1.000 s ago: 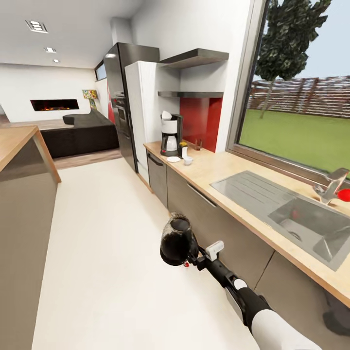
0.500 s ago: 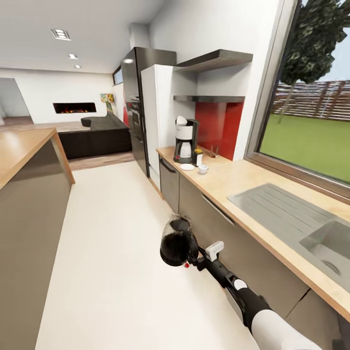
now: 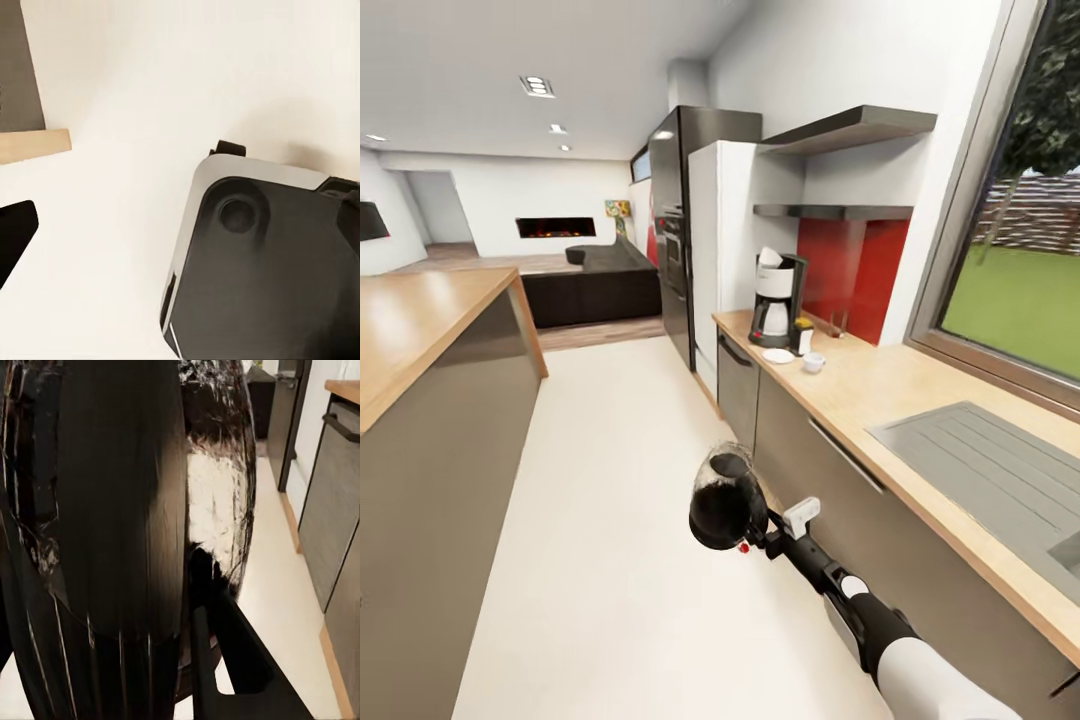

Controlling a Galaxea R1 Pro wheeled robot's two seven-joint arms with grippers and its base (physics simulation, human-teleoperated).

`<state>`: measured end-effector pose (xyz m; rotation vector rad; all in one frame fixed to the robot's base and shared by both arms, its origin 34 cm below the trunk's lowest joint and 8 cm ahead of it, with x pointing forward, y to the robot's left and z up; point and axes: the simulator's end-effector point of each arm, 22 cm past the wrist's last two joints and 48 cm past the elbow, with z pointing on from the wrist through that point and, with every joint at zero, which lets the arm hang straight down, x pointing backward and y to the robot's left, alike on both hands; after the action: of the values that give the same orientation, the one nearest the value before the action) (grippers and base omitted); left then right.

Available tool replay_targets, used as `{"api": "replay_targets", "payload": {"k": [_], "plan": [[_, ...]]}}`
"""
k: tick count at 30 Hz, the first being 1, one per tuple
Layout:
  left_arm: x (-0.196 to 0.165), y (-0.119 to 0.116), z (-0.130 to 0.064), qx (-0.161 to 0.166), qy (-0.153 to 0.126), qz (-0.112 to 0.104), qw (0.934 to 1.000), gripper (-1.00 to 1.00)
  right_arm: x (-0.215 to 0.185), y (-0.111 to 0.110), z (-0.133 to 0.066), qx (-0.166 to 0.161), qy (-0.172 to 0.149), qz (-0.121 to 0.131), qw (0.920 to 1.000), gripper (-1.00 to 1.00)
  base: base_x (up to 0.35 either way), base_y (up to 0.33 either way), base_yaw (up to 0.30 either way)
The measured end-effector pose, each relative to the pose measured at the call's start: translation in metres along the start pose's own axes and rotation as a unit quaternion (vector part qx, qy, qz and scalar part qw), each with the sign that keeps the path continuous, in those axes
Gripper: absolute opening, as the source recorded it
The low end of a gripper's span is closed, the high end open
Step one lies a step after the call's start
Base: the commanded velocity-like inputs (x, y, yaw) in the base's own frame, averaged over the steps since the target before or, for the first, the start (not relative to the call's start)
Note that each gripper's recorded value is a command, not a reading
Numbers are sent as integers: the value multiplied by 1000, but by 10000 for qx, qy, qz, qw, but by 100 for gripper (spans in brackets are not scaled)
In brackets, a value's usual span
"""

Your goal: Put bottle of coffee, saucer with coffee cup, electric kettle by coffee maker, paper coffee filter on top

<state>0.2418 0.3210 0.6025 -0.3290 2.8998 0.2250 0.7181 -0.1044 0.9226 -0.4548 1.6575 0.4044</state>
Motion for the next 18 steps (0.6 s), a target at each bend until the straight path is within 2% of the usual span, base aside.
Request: {"api": "replay_targets", "payload": {"k": [6, 18], "plan": [[-3, -1, 0, 8, -34, -10, 10000, 100, 7, 4, -3, -26, 88, 44, 9999, -100, 338, 0, 187], [-8, -2, -1, 22, -100, -23, 9999, 100, -1, 3, -4, -16, 28, 15, 10000, -100, 339, 0, 183]]}}
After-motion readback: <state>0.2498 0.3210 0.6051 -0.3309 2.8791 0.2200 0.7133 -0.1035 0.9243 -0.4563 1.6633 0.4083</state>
